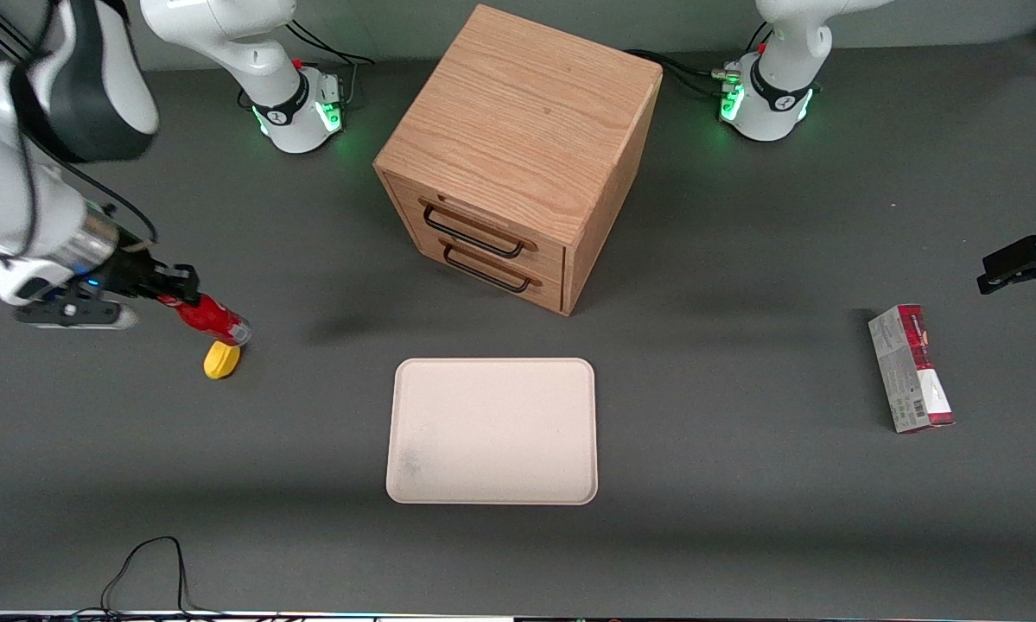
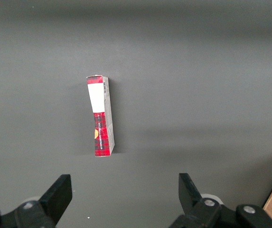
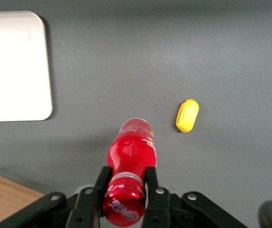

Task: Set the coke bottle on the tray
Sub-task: 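Close the right gripper around the red bottle's cap end, then lift the red bottle and carry it toward the cream tray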

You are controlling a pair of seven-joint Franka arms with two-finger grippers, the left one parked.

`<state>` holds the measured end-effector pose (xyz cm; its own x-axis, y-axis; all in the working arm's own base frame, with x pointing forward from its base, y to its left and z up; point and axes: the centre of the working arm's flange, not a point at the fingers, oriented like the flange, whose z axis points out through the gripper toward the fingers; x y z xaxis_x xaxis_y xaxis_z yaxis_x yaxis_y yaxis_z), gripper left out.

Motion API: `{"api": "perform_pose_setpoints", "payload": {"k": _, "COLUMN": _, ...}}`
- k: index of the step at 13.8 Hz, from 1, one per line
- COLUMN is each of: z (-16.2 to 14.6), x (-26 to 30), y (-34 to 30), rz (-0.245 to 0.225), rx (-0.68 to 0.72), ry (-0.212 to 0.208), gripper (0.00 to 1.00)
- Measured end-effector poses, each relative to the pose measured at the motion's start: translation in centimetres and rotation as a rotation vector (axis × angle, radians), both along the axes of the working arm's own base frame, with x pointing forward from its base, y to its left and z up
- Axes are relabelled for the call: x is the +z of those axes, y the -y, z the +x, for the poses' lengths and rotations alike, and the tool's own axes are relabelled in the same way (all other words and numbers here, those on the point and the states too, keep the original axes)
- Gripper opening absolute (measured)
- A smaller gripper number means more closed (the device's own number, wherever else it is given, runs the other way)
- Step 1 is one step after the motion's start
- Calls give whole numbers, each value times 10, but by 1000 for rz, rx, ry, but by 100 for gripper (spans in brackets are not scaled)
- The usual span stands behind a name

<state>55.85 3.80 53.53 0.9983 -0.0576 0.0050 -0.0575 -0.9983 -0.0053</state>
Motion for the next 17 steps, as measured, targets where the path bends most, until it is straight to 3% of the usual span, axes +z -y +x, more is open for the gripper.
{"api": "perform_pose_setpoints", "payload": {"k": 3, "z": 18, "x": 60, "y": -37, "rz": 10, "rx": -7, "ry": 4, "gripper": 34}}
{"api": "perform_pose_setpoints", "payload": {"k": 6, "z": 57, "x": 74, "y": -107, "rz": 37, "rx": -18, "ry": 21, "gripper": 34}}
{"api": "perform_pose_setpoints", "payload": {"k": 8, "z": 85, "x": 58, "y": -148, "rz": 66, "rx": -1, "ry": 27, "gripper": 34}}
{"api": "perform_pose_setpoints", "payload": {"k": 11, "z": 120, "x": 13, "y": -184, "rz": 72, "rx": 40, "ry": 52, "gripper": 34}}
{"api": "perform_pose_setpoints", "payload": {"k": 14, "z": 136, "x": -33, "y": -221, "rz": 54, "rx": 89, "ry": 81, "gripper": 34}}
{"api": "perform_pose_setpoints", "payload": {"k": 17, "z": 148, "x": -79, "y": -245, "rz": 67, "rx": 103, "ry": 99, "gripper": 34}}
